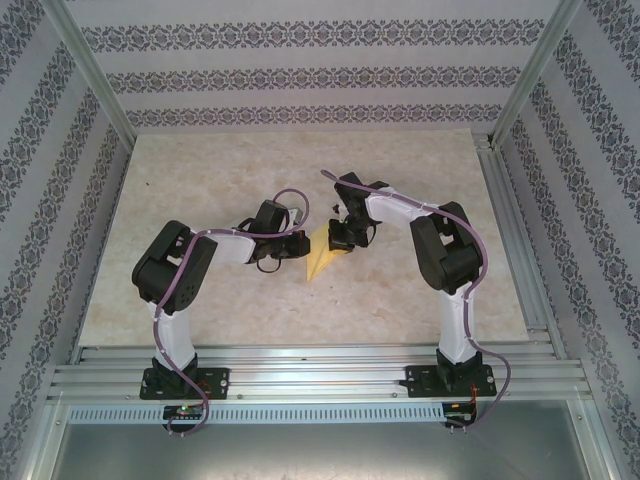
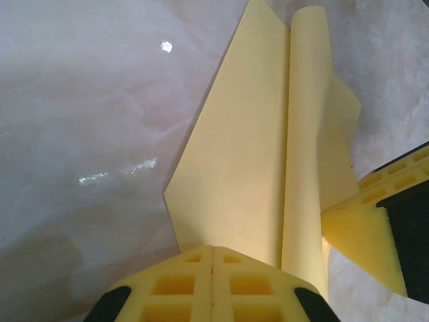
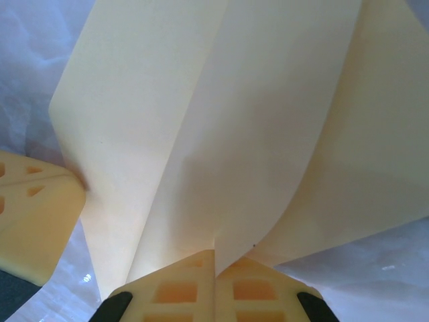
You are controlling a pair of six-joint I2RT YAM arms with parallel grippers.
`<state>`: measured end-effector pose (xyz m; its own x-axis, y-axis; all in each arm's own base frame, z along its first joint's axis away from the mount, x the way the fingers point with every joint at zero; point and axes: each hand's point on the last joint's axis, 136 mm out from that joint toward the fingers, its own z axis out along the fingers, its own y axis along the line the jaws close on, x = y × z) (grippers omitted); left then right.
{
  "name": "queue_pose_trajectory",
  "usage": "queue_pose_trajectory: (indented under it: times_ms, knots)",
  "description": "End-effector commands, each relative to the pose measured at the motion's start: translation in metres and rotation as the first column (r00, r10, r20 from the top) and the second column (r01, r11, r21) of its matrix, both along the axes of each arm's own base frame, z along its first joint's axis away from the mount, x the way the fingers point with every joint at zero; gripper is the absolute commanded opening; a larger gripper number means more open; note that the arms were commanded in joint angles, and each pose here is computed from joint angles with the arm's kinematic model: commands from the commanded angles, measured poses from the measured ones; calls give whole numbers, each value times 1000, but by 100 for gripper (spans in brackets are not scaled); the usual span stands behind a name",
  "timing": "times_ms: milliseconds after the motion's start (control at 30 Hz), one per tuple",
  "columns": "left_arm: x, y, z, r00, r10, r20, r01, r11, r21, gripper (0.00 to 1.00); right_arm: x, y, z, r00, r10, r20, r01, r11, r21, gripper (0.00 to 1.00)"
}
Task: Fold a paper plane with a square sheet of paper (fold left side to right side)
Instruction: Fourth fold the wing at the center of the table.
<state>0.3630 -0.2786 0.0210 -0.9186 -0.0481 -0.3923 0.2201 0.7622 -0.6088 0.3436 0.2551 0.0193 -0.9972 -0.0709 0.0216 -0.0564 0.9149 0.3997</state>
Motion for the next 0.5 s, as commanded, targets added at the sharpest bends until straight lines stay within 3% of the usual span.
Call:
queue_pose_trajectory:
  times_ms: [0, 467]
  knots:
    - [-10, 11, -28, 999, 13, -46, -8, 996, 93, 5, 6, -4, -7, 1000, 7, 11, -7, 1000, -27, 0]
    - [-10, 11, -28, 999, 10, -45, -6, 996, 92, 5, 3, -8, -15, 1000, 18, -4, -18, 998, -64, 0]
